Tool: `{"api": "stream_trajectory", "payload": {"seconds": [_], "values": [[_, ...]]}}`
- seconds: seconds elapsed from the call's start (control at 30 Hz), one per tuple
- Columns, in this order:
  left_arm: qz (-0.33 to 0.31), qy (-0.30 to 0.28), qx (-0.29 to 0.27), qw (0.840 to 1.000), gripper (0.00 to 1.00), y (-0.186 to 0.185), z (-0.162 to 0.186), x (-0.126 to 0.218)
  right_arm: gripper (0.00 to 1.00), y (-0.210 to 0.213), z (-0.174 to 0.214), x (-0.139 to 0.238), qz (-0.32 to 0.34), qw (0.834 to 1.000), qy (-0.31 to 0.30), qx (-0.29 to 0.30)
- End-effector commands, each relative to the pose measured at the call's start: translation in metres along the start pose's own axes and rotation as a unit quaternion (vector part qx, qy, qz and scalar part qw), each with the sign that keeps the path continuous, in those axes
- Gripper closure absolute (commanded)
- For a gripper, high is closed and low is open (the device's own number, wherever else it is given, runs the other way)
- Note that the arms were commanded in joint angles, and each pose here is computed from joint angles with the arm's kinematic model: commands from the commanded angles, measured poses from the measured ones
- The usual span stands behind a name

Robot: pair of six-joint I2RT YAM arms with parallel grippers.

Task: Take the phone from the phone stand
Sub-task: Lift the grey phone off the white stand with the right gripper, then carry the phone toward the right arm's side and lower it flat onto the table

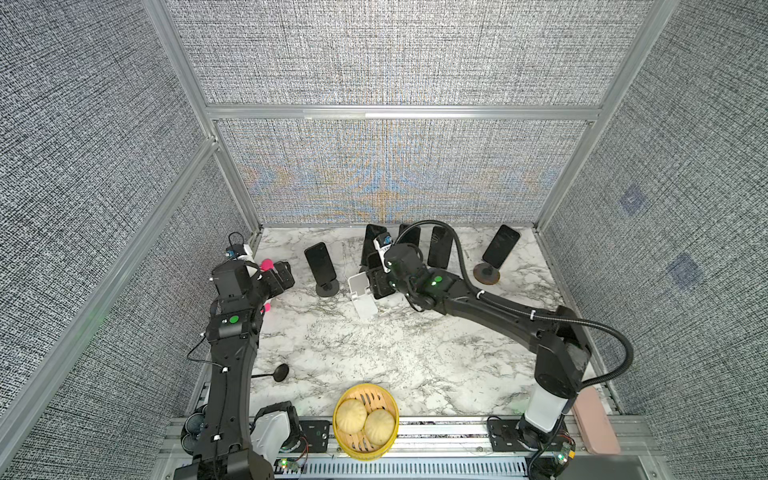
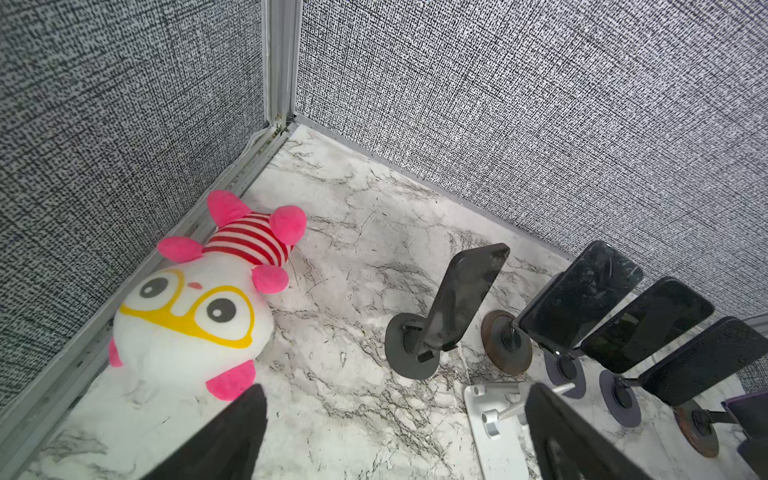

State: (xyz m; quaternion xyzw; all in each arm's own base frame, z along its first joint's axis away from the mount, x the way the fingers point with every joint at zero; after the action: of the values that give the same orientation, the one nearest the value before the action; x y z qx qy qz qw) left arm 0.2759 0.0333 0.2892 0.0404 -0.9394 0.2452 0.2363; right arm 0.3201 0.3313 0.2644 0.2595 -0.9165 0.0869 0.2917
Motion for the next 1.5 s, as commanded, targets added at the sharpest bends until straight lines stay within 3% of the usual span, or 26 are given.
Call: {"api": "stream_trajectory", "payload": {"seconds": [0.0, 0.27, 0.5, 0.67, 0.77, 0.97, 1.23, 1.47], "values": [[0.001, -0.008, -0.001, 1.0, 0.02, -0.001, -0.002, 0.001, 0.4, -0.02, 0.035, 0.025, 0.016, 0.993, 0.114, 0.008], [-0.012, 0.009, -0.018, 1.0, 0.02, -0.003, 0.003, -0.001, 0.54, -0.094, 0.076, 0.088, 0.051, 0.97, 0.234, -0.051], [-0.012, 0.038, -0.044, 0.998, 0.02, -0.012, 0.012, -0.008, 0.56, -0.161, 0.121, 0.122, 0.058, 0.919, 0.376, -0.103], [-0.014, 0.046, -0.053, 0.997, 0.02, -0.014, 0.015, -0.01, 0.63, -0.189, 0.152, 0.126, 0.077, 0.892, 0.427, -0.128], [-0.013, 0.046, -0.056, 0.997, 0.02, -0.015, 0.015, -0.009, 0.82, -0.202, 0.156, 0.12, 0.089, 0.89, 0.424, -0.14], [-0.013, 0.045, -0.06, 0.997, 0.02, -0.016, 0.016, -0.007, 0.83, -0.229, 0.191, 0.088, 0.078, 0.877, 0.447, -0.159], [-0.009, 0.048, -0.06, 0.997, 0.02, -0.017, 0.016, -0.008, 0.86, -0.238, 0.209, 0.06, 0.062, 0.879, 0.436, -0.182], [-0.009, 0.049, -0.06, 0.997, 0.02, -0.017, 0.017, -0.009, 0.79, -0.249, 0.212, 0.042, 0.077, 0.886, 0.428, -0.16]]}}
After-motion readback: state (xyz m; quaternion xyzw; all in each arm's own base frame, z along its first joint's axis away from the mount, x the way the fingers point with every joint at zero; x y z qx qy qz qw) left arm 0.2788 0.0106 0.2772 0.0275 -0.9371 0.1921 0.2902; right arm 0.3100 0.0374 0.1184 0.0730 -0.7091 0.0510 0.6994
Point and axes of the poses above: each gripper's point midway between its finger pads, its own x axis back along the fingers, its own y axis along the line the jaws close on, z = x × y, the point moved 7 cm from there along x, back along the fingers, and after that the axes turned 5 degrees about x, right-handed, at the moved point
